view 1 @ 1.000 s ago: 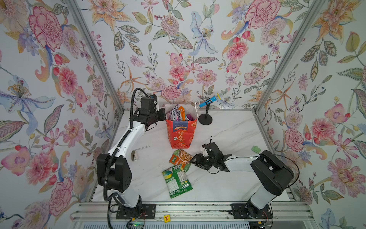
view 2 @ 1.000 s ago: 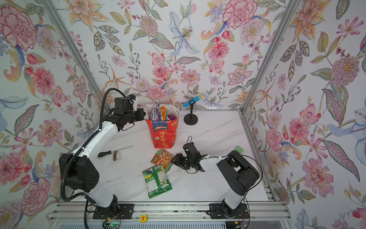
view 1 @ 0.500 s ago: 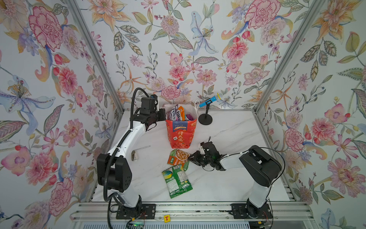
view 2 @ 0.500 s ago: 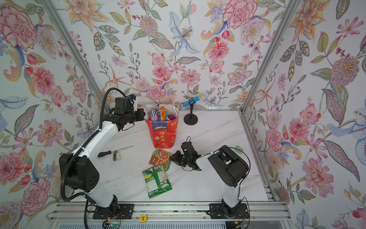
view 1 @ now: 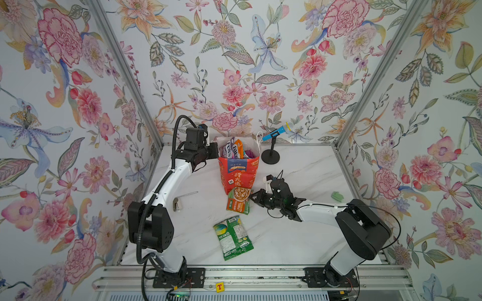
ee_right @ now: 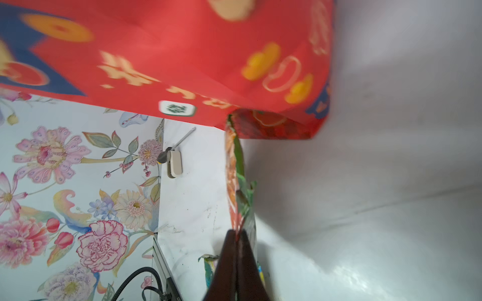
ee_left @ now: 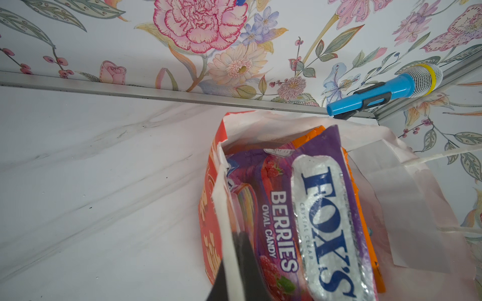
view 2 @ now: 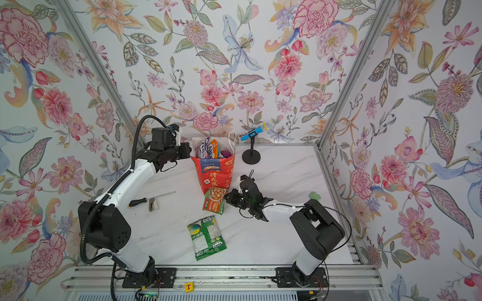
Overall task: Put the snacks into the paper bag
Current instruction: 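Carry the green soup packet over the bag opening with the right gripper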
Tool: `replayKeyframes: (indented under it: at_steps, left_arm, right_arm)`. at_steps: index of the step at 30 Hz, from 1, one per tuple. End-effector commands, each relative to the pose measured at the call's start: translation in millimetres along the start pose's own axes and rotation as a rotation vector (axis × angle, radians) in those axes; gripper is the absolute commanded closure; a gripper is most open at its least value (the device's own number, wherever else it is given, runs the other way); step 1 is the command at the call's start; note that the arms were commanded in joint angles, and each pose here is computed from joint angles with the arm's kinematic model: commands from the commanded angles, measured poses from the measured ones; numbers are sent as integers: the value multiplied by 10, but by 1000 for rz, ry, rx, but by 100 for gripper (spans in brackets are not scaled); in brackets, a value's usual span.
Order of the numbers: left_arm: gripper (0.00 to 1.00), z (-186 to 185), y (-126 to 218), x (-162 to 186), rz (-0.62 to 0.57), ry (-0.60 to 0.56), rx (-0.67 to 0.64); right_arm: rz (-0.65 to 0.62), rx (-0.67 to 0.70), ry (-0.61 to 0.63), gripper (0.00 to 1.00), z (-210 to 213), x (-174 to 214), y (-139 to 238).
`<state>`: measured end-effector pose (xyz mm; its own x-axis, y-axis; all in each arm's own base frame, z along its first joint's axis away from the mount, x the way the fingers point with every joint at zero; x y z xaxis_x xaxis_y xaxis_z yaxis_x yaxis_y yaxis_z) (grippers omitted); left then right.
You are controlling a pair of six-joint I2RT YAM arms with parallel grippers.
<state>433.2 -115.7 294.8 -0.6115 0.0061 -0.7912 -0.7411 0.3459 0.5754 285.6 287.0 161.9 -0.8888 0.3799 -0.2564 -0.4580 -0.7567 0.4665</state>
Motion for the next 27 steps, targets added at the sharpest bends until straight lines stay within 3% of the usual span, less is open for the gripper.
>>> replayKeyframes:
  at_steps: [1, 6, 15, 22, 27]
  left_arm:
    - [100, -10, 6, -95, -19, -25, -6]
    - [100, -18, -12, -95, -20, -21, 5]
    - [100, -21, -4, -111, -24, -23, 6]
    - [100, -20, -5, -136, -28, -21, 5]
    - [100, -31, 0, -154, -32, -22, 5]
  right_arm:
    - [-54, 20, 207, 100, 397, -169, 274]
    - [-101, 13, 364, 100, 891, -364, 625]
    - [-68, -55, 580, 100, 1662, -488, 1119]
    - [-120, -121, 659, 100, 2211, -678, 1419]
    - [-170, -106, 686, 100, 2345, -954, 1361]
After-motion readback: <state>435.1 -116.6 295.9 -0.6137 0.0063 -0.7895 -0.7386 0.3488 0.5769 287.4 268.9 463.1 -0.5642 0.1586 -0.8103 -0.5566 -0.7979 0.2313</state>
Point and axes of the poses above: each gripper's point midway between its finger pads, its own y axis back along the fingers, its own z axis along the line the jaws close on, x = y × z, the point moved 6 cm from there along y, back along the fingers, and after that the axes turned 10 degrees about -y, right-handed, at the moved point
